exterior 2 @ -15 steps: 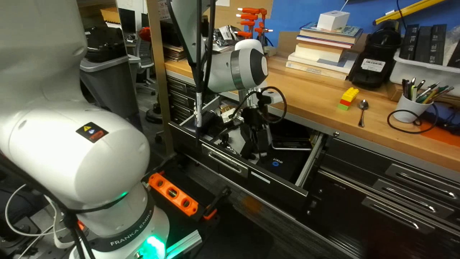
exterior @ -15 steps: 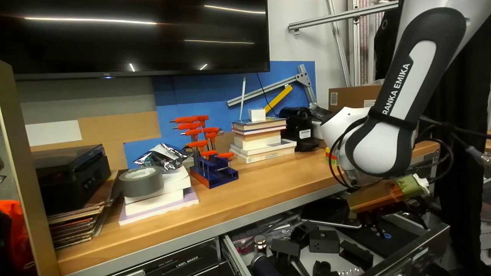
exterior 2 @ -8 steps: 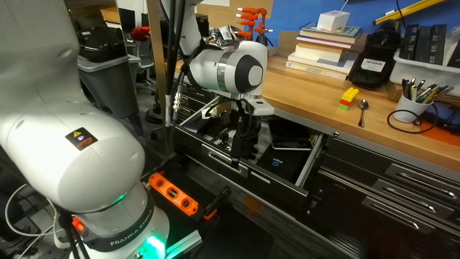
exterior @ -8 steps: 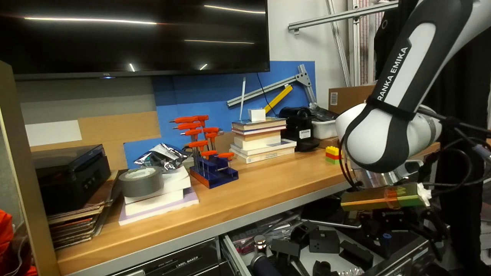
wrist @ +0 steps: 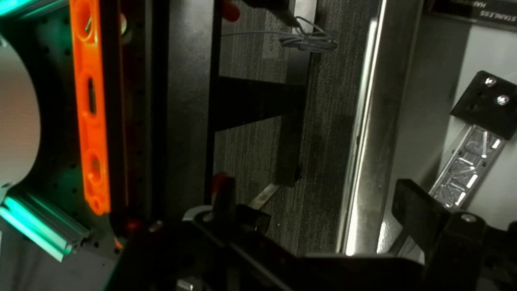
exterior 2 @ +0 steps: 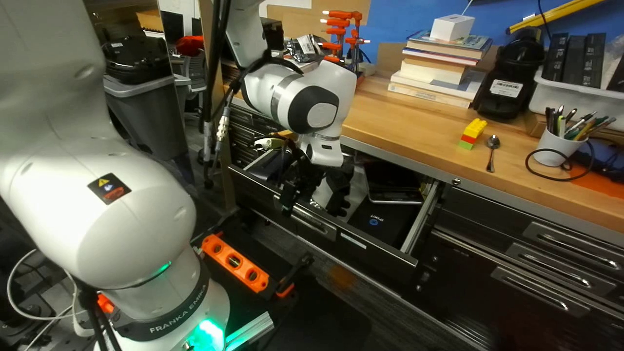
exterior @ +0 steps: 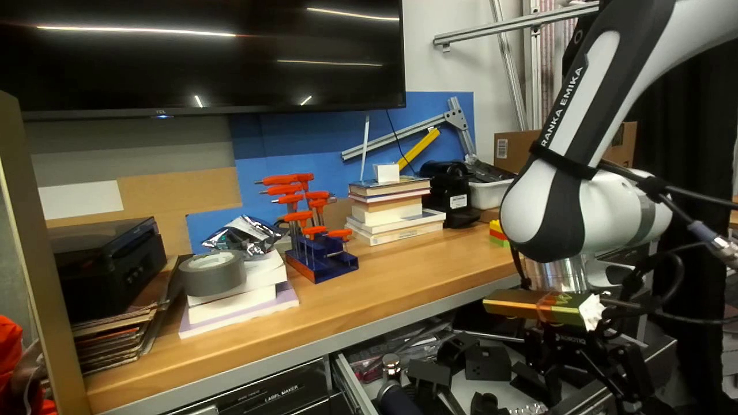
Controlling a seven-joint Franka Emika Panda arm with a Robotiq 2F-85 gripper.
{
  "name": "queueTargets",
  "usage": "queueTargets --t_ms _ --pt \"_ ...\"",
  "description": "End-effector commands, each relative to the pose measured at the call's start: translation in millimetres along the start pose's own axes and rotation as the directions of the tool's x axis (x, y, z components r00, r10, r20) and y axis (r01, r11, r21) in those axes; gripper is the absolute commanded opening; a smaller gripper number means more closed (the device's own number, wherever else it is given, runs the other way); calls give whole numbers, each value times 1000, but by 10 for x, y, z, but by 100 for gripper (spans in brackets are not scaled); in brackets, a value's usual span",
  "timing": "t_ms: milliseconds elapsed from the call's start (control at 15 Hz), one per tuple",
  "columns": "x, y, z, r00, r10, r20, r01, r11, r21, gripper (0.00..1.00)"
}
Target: Put the two black objects in the open drawer then close the drawer
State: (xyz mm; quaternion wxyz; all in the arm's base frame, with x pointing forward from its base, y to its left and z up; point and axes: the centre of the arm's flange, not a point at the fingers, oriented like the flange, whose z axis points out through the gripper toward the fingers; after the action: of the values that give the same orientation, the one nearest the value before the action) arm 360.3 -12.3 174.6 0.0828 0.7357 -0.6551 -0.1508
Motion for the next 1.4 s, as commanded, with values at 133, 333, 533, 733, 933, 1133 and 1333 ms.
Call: queueTargets --t_ms 133,333,533,733,933,1133,1333 --pt "-79 -65 150 985 139 101 -147 986 82 100" --pt "-175 -249 195 973 180 143 -197 974 113 100" --pt "-318 -424 214 983 126 136 -147 976 159 100" --pt "-474 -614 181 992 34 119 -59 976 210 100" --pt "-587 -716 153 994 -29 104 5 973 230 100" --pt "-718 -866 93 993 -76 86 50 962 267 100" --pt "-905 -1038 67 990 -122 76 94 949 299 100"
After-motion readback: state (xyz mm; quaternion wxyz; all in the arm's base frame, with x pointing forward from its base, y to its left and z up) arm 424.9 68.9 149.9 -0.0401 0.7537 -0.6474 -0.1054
